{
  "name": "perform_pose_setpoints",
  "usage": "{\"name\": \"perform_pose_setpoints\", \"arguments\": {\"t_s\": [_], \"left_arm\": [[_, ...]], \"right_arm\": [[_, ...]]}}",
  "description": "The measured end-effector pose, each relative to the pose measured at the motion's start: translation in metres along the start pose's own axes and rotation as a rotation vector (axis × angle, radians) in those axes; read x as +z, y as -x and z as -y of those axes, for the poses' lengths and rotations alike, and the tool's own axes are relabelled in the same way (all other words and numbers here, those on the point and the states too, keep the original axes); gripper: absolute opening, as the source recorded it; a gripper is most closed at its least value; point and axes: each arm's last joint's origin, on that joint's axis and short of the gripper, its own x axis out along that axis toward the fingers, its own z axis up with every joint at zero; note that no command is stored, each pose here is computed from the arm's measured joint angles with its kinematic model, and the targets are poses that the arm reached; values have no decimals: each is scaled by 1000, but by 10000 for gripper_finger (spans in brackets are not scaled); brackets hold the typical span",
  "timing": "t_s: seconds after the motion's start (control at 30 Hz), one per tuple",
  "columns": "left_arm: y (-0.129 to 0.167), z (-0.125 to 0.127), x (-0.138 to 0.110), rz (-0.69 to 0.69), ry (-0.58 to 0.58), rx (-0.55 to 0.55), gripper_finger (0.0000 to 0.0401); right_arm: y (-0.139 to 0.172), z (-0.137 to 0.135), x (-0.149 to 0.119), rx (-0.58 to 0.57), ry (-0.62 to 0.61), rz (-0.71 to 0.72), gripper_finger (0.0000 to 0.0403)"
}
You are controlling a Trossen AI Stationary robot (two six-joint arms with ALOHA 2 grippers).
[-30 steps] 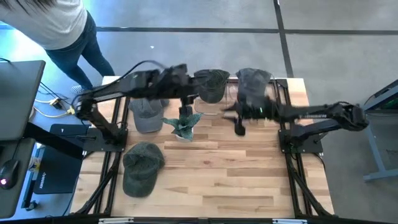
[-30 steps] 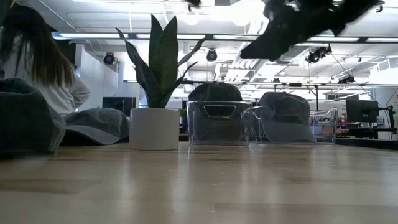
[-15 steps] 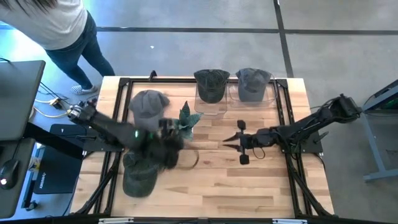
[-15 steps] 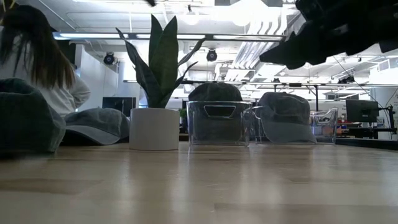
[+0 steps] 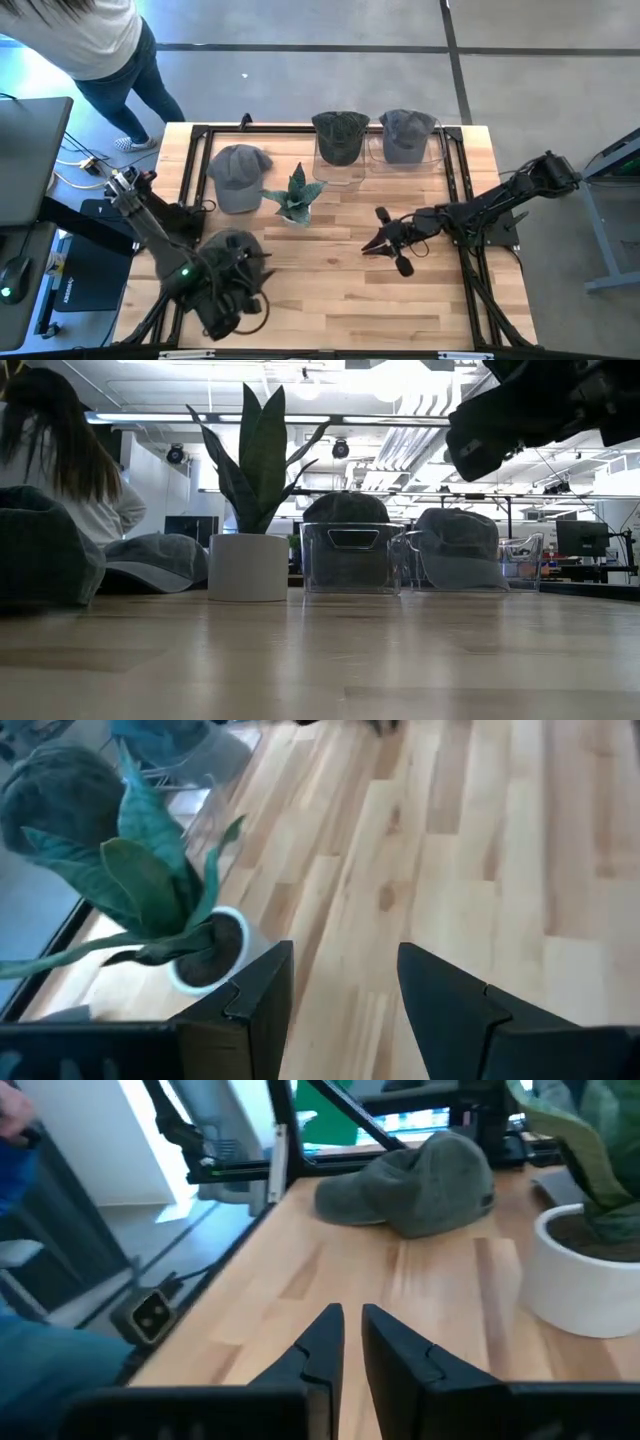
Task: Pick & Place hat
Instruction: Put the green cap into the left transparent bin
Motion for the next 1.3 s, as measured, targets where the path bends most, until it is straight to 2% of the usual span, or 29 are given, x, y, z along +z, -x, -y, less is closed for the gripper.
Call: {"name": "perform_pose_setpoints", "arguments": {"t_s": [0.17, 0.23, 0.4, 0.53, 0.67, 0.8, 0.9, 0.97, 1.1, 1.2, 1.3], "left_arm": [[-3, 3, -15, -41, -16, 0, 174], [-5, -2, -24, -80, 11, 6, 174], [-8, -25, -51, -179, 117, 1, 174], [-13, -46, -76, -195, 172, 38, 174], [-13, -67, -93, -199, 267, 59, 174], [-8, -85, -99, -202, 411, 46, 174], [-3, -94, -98, -214, 537, 31, 174], [0, -97, -97, -271, 582, -1, 174], [6, -93, -95, -459, 609, -95, 174], [10, -91, -93, -573, 596, -148, 174], [12, -89, -94, -656, 576, -187, 174]], "right_arm": [[0, -1, -5, -96, 64, -30, 22], [1, 0, -9, -142, 74, -66, 18], [1, 6, -14, -223, 111, -112, 12], [0, 14, -15, -259, 190, -130, 14], [2, 30, -12, -413, 280, -133, 21], [4, 41, 0, -507, 325, -42, 28], [0, 41, 17, -508, 310, 41, 32], [-5, 37, 29, -492, 249, 78, 32], [-19, 19, 64, -365, 105, 85, 26], [-28, 5, 91, -327, -12, 31, 18], [-33, -6, 121, -296, -68, 29, 9]]}}
